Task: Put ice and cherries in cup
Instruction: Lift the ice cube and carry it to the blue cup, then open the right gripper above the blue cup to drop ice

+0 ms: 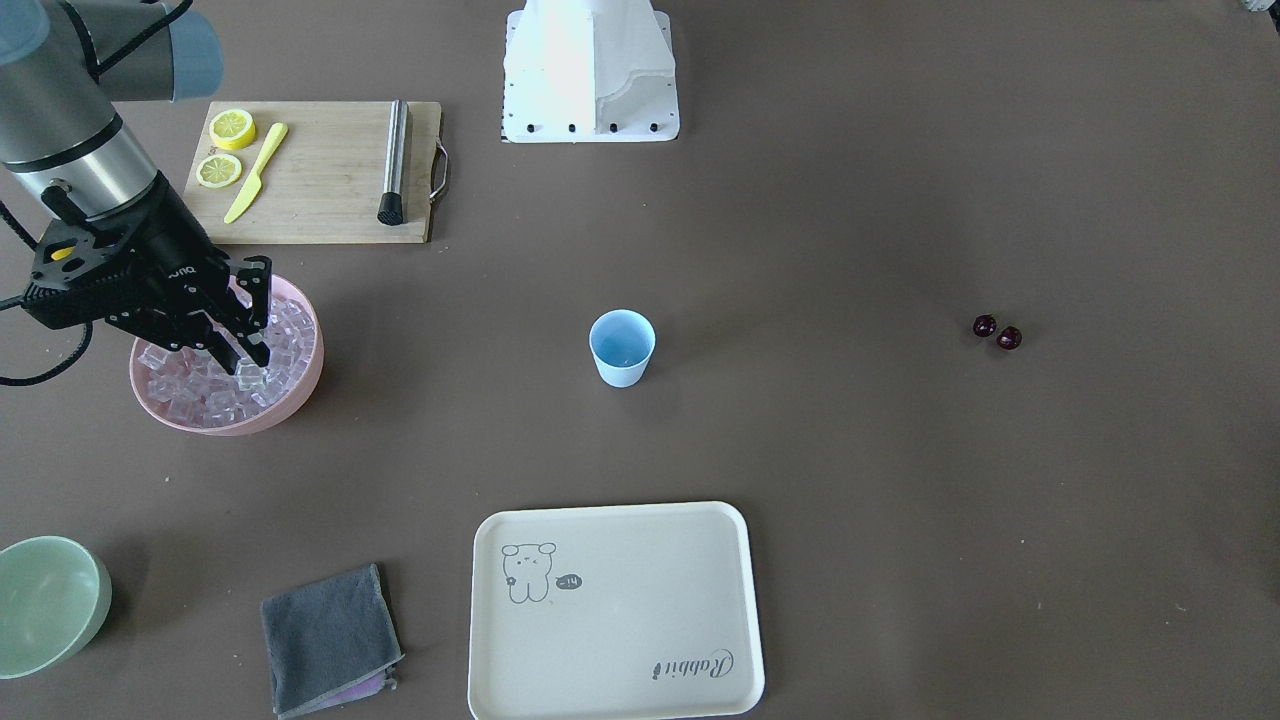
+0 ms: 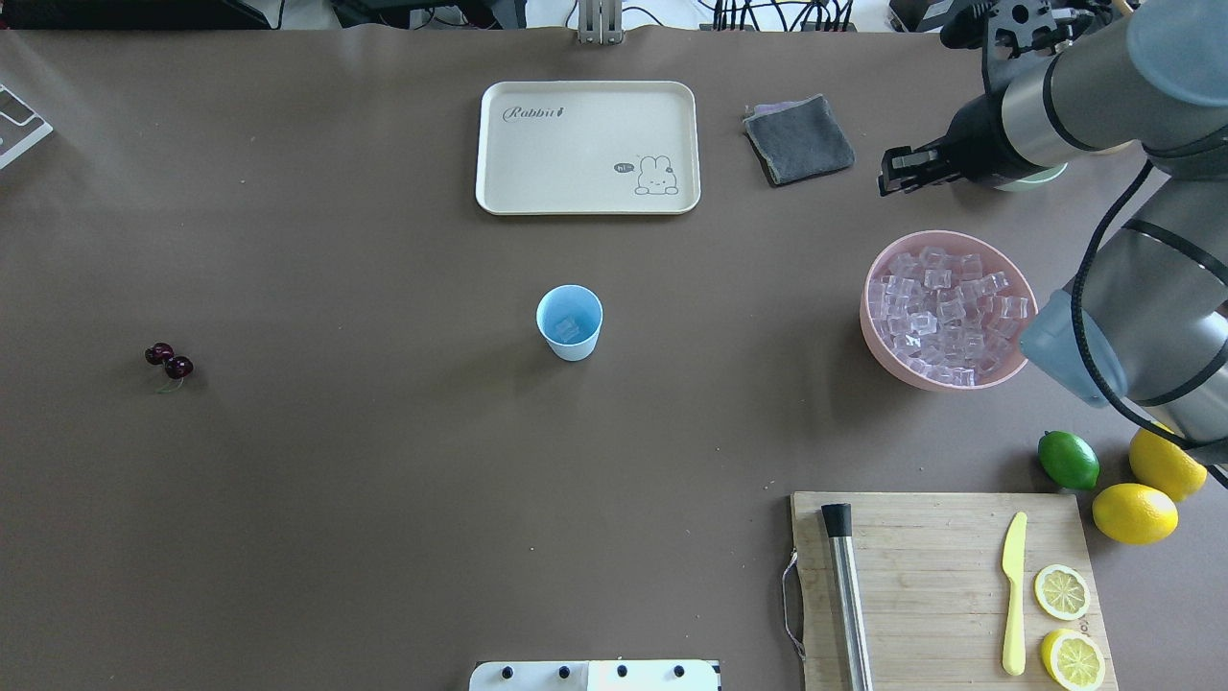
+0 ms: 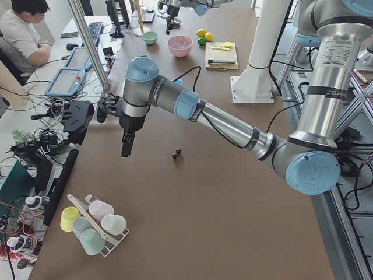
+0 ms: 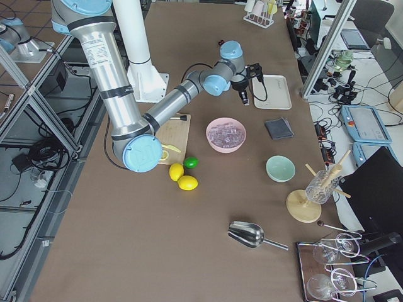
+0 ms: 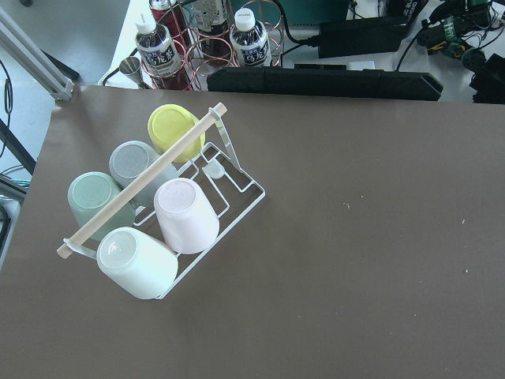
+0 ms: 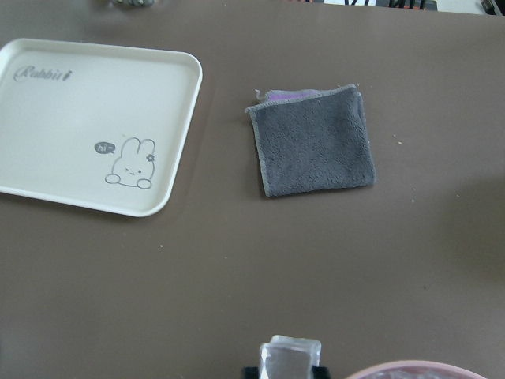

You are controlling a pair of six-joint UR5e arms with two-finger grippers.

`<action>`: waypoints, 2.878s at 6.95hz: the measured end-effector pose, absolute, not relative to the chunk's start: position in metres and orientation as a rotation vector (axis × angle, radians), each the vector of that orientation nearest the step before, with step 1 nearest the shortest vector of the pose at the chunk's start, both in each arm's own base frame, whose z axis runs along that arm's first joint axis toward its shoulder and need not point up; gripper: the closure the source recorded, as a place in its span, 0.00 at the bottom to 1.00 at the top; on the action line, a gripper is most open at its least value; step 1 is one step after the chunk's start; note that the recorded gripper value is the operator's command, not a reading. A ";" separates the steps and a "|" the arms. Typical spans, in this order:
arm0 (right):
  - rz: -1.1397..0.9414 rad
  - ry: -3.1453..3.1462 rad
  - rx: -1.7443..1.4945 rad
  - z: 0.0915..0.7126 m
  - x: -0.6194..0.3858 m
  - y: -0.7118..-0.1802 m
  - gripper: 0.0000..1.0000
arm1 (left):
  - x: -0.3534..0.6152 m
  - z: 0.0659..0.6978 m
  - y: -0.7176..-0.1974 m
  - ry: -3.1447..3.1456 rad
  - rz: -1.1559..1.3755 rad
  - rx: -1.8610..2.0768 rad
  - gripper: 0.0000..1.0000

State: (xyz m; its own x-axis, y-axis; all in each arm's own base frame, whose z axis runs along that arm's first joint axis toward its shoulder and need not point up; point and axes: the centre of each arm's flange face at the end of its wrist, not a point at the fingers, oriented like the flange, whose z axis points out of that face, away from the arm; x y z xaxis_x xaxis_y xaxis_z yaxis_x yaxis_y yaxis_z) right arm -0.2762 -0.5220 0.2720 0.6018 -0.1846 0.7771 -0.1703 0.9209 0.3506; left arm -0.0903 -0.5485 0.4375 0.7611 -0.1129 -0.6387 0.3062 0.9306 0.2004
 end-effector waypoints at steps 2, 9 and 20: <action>0.052 -0.993 0.448 0.213 -0.332 -0.505 1.00 | -0.085 0.438 -0.549 0.678 -0.223 0.298 0.02; 0.084 -1.024 0.522 0.129 -0.518 -0.416 1.00 | -0.078 0.445 -0.548 0.680 -0.215 0.280 0.02; 0.042 -1.015 0.505 0.140 -0.574 -0.429 0.00 | -0.080 0.453 -0.541 0.672 -0.220 0.271 0.02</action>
